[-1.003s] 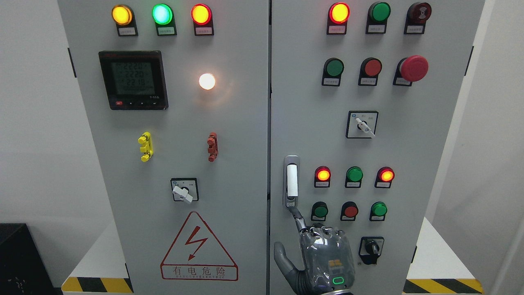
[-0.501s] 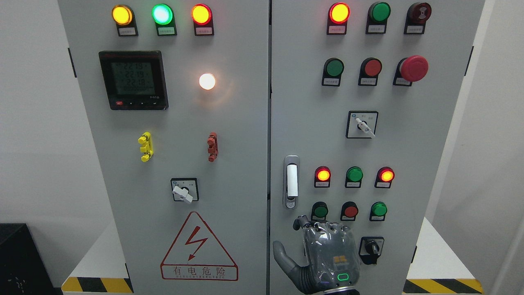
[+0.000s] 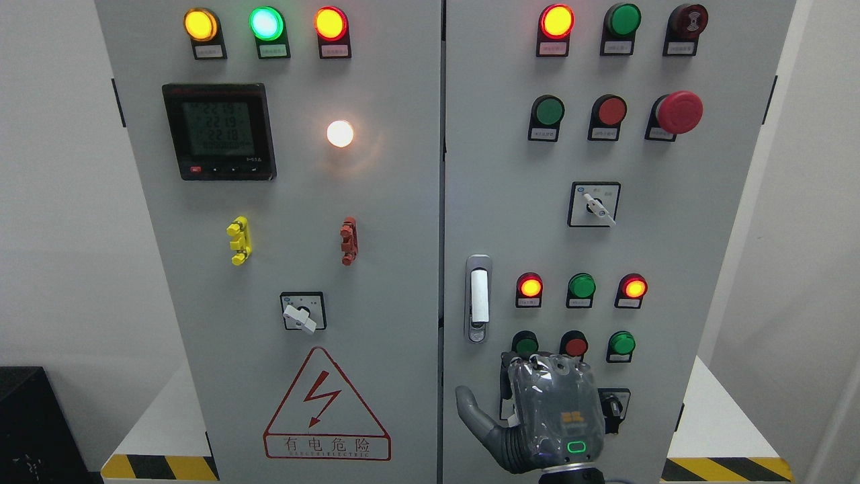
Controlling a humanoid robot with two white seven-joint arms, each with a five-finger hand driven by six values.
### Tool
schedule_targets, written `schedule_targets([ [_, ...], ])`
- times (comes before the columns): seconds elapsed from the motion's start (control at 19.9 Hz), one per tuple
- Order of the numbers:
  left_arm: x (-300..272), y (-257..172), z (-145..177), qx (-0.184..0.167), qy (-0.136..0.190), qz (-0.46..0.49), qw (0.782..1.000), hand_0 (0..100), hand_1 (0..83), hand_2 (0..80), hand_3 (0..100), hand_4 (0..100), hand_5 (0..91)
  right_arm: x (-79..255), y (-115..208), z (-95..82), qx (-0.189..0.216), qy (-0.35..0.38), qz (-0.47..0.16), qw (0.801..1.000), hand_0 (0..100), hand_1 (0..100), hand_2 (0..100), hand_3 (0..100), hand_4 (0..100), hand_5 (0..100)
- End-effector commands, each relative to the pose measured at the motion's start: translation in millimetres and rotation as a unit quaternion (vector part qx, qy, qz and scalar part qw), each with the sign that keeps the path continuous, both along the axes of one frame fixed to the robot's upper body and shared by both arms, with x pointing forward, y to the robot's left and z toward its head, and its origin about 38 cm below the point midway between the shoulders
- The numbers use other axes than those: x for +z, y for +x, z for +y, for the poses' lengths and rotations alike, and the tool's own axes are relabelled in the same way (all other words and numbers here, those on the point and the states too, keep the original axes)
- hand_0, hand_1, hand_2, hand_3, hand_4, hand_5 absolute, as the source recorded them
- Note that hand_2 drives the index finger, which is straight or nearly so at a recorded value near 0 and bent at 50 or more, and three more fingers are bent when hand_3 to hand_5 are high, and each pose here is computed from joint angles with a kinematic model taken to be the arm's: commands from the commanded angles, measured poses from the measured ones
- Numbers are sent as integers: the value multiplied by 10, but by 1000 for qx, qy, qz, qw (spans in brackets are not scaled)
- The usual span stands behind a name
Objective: Release door handle
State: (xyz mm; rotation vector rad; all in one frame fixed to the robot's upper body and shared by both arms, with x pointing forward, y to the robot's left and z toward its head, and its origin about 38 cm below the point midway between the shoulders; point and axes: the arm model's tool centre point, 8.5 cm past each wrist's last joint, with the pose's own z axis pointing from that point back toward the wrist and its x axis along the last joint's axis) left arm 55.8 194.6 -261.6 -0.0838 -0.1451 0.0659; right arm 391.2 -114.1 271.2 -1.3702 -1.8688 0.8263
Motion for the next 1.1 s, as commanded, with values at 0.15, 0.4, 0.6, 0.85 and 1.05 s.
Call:
schedule_targets([
  [0.15, 3, 68, -3, -10, 1, -10, 1000, 0, 0, 21, 87, 12, 0, 314, 171, -12, -12, 7, -24, 1000, 160, 293, 864, 1000, 984, 920],
  [0.4, 3, 68, -3, -10, 1, -10, 1000, 0, 0, 23, 87, 12, 0, 327, 180, -9, -6, 26, -19, 999, 154, 287, 866, 1000, 984, 920],
  [0.6, 3, 68, -3, -10, 1, -10, 1000, 0, 0, 22, 88, 12, 0, 411, 201, 10, -4, 25, -27, 999, 152, 282, 866, 1000, 984, 919],
  [0.85, 3, 68, -3, -10, 1, -10, 1000, 0, 0, 22, 88, 12, 0, 541, 245, 13, -5, 24, -33, 999, 147, 325, 866, 1000, 984, 919],
  [1.05, 3, 68, -3, -10, 1, -10, 1000, 0, 0, 23, 90, 12, 0, 509, 284, 22, -7, 20, -27, 999, 144, 350, 867, 1000, 983, 919],
])
